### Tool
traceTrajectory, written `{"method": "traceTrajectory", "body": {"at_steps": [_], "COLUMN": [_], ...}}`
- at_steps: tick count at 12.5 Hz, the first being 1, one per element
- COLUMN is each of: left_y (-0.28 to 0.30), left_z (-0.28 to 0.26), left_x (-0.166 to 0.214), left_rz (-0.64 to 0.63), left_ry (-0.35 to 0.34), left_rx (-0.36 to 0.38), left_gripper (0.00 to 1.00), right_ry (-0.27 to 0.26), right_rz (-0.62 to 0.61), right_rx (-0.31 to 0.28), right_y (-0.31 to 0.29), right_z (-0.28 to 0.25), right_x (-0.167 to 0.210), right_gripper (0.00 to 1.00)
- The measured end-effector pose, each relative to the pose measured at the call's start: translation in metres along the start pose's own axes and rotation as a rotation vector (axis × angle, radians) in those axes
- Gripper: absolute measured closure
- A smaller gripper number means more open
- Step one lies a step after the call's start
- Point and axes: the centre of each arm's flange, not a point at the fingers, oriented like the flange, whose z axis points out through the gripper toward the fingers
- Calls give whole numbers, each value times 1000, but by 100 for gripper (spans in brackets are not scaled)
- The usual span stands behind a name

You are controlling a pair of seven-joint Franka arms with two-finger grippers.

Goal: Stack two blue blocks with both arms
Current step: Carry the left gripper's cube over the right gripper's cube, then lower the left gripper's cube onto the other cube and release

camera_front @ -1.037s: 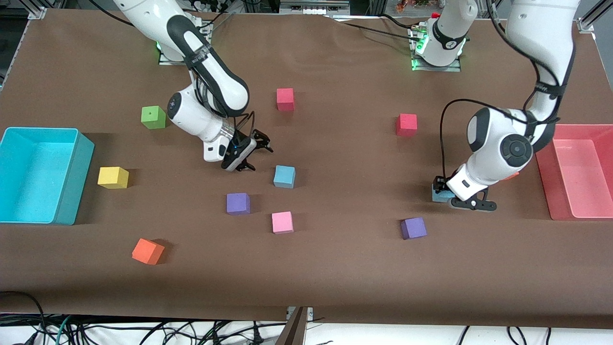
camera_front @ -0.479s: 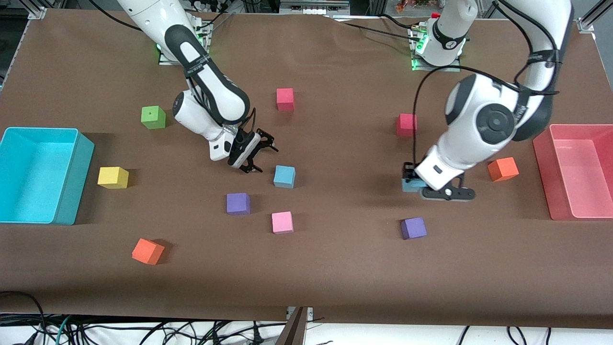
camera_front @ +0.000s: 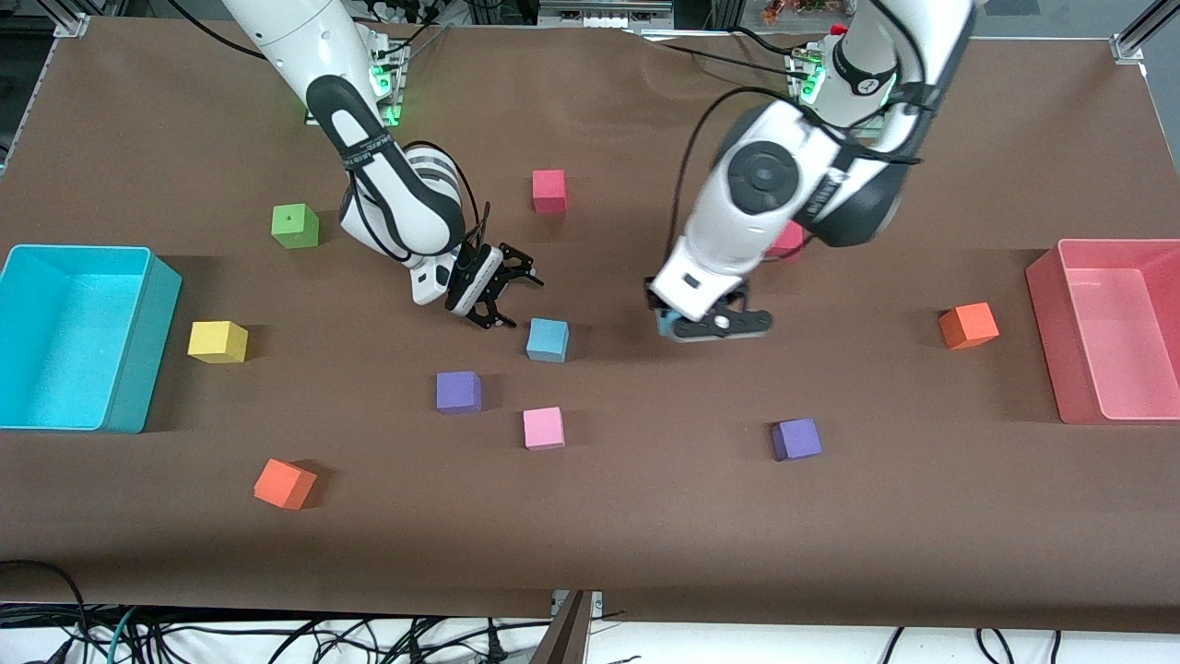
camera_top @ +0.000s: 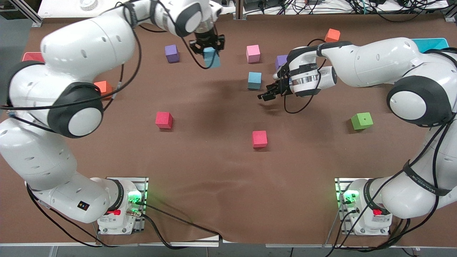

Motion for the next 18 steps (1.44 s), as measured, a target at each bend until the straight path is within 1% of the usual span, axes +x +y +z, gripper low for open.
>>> {"method": "traceTrajectory", "body": {"at_steps": [3, 7, 10, 15, 18], "left_y": [60, 107, 125, 145, 150], "left_z": [24, 53, 63, 103, 123], "left_x": [-18, -25, -25, -34, -41], "left_rz": [-46, -69, -78, -67, -55], "left_ry": [28, 73, 97, 116, 112], "left_rx": [4, 4, -6, -14, -9], "left_gripper": [42, 42, 42, 42, 42], "right_ry": [7, 16, 36, 32, 32], "right_rz": [-4, -18, -30, -29, -29], "right_rx": [-12, -1, 22, 27, 28], "right_y": [9, 9, 13, 14, 14], "right_z": [-1, -1, 0, 2, 3], "right_x": [-1, 0, 0, -4, -5], "right_gripper": [3, 3, 3, 3, 3]}}
